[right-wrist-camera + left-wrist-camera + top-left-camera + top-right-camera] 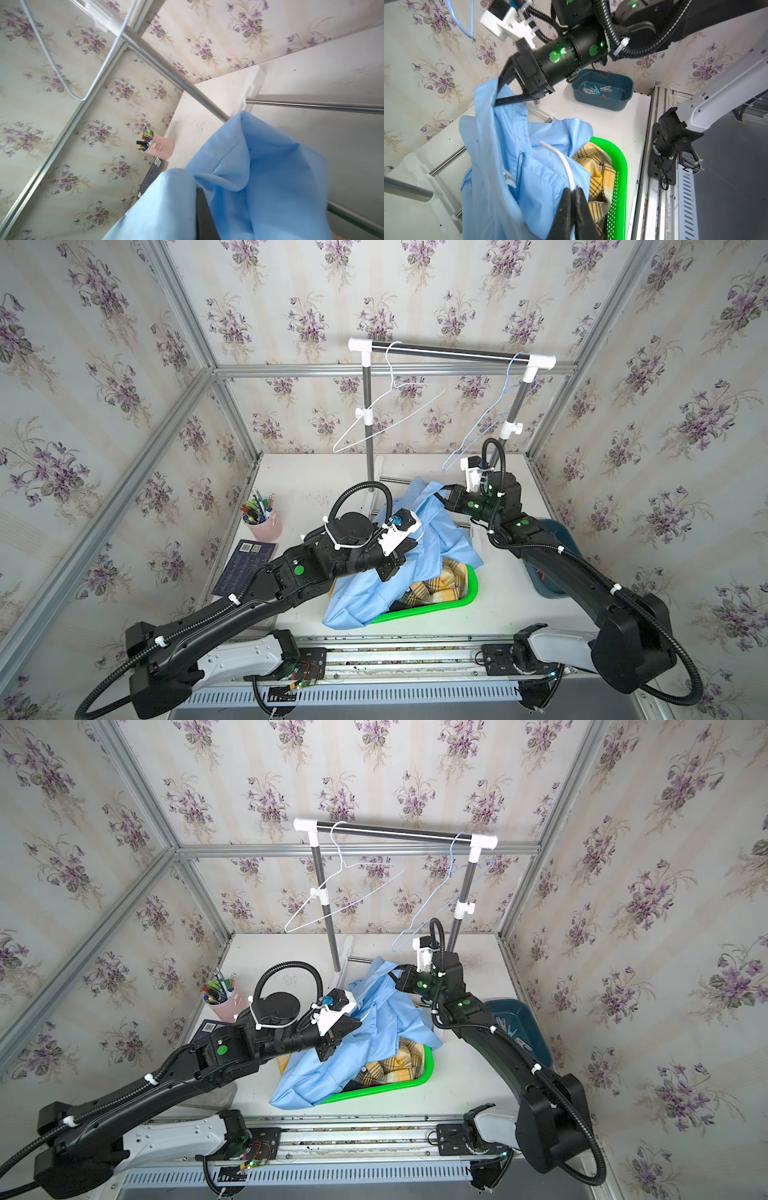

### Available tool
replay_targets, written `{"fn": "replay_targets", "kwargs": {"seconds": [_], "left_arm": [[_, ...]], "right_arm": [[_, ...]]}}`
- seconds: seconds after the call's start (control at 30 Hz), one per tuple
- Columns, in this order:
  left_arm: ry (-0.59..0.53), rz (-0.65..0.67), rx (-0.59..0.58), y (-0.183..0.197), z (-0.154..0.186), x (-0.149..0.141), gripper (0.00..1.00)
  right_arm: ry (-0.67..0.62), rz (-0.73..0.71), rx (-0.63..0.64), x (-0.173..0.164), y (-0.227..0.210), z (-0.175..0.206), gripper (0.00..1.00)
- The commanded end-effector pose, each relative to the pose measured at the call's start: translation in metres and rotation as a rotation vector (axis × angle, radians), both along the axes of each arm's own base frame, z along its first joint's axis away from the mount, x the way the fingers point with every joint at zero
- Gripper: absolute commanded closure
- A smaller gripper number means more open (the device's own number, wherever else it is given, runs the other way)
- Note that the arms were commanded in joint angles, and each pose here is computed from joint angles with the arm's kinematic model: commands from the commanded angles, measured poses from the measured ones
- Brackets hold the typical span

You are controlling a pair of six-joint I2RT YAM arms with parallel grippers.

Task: Remove the clothespins securing long-sleeve shirts to the hanger
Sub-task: Remove the long-sleeve shirt from the hanger.

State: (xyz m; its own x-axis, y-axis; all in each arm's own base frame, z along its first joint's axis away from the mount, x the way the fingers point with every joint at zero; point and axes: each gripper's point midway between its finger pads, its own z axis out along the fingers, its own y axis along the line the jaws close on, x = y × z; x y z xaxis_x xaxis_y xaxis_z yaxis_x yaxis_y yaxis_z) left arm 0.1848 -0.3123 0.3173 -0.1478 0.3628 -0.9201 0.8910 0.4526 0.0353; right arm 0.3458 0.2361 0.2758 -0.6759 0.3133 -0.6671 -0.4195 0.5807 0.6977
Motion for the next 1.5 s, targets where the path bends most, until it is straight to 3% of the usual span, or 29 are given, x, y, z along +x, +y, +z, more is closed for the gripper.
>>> {"fn": "replay_targets", "kwargs": {"seconds": [0.0, 0.27, 0.53, 0.77, 0.9, 1.13, 1.47], "left_arm": [[-0.007, -0.008, -0.052, -0.01, 0.015, 0.001, 1.0], [-0.073, 0.074, -0.093, -0.025, 0.054, 0.025, 1.0], [-0.112, 0.163, -0.055, -0.039, 0.054, 0.056, 1.0], [-0.105, 0.127, -0.151, 0.003, 0.093, 0.018, 1.0], [-0.071, 0.125, -0.168, 0.034, 0.096, -0.004, 1.0], [-0.065, 0.142, -0.182, 0.065, 0.093, -0.021, 1.0], [-0.106, 0.166, -0.197, 0.094, 0.105, -0.031, 1.0]], "right_arm": [[0.012, -0.003, 0.001, -0.008, 0.009, 0.005, 1.0], [0.028, 0.083, -0.014, -0.043, 0.048, 0.003, 1.0], [0.02, 0.113, 0.007, -0.056, 0.053, 0.012, 1.0], [0.031, 0.019, -0.062, -0.027, 0.033, 0.001, 1.0], [0.03, -0.062, -0.1, 0.001, 0.01, 0.001, 1.0], [0.066, -0.105, -0.136, 0.024, 0.002, -0.011, 1.0], [0.132, -0.121, -0.168, 0.03, -0.001, -0.045, 1.0]]}}
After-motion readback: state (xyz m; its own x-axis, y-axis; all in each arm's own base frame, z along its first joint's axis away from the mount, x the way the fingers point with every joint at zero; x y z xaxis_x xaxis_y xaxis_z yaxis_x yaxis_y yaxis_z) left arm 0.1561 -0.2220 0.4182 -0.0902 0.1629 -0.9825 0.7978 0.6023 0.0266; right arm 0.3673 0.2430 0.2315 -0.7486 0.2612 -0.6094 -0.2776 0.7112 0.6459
